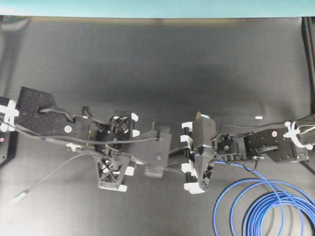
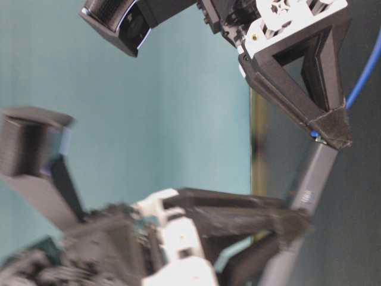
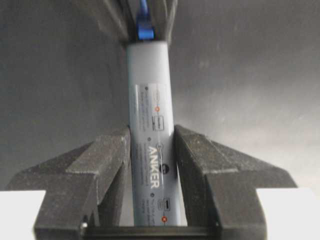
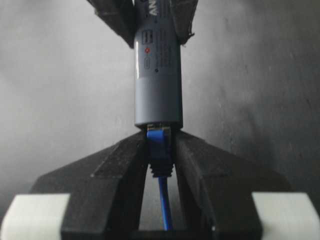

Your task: Insert the LAN cable into the hub.

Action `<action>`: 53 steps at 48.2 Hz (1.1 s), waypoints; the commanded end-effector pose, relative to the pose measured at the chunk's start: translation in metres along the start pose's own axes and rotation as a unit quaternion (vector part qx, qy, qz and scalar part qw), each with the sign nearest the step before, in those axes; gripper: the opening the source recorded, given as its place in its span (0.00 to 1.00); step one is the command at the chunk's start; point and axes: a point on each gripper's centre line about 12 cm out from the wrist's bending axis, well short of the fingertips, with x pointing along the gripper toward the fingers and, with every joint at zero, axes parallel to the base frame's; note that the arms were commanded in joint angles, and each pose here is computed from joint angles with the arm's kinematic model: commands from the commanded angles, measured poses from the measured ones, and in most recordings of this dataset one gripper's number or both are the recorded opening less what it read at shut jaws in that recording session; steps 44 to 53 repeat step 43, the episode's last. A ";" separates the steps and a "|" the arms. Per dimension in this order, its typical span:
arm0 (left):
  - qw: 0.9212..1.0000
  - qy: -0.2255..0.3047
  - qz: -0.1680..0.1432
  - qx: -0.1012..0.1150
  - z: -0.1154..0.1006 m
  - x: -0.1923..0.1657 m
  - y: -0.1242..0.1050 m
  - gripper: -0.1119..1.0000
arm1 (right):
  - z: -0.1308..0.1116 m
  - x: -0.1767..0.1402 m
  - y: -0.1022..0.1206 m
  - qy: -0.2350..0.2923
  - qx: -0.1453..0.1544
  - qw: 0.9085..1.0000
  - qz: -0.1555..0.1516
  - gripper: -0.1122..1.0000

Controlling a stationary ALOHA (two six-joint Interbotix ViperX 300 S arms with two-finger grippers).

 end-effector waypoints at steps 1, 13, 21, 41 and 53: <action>1.000 -0.008 0.000 0.003 -0.003 -0.005 -0.001 0.36 | 0.009 0.004 0.002 0.001 0.001 1.000 -0.001 0.25; 1.000 0.015 0.001 -0.001 -0.030 -0.003 0.000 0.36 | -0.014 -0.005 0.004 0.069 0.002 0.998 -0.007 0.27; 1.000 -0.008 0.001 -0.006 -0.035 -0.003 0.001 0.36 | -0.019 -0.019 0.009 0.069 0.015 0.997 0.000 0.69; 0.999 -0.041 0.010 -0.023 -0.041 0.002 0.012 0.36 | -0.022 -0.081 0.012 0.064 0.060 0.996 0.010 0.85; 0.999 -0.048 0.011 -0.023 -0.039 0.003 0.014 0.36 | -0.021 -0.087 0.012 0.060 0.061 0.996 0.013 0.85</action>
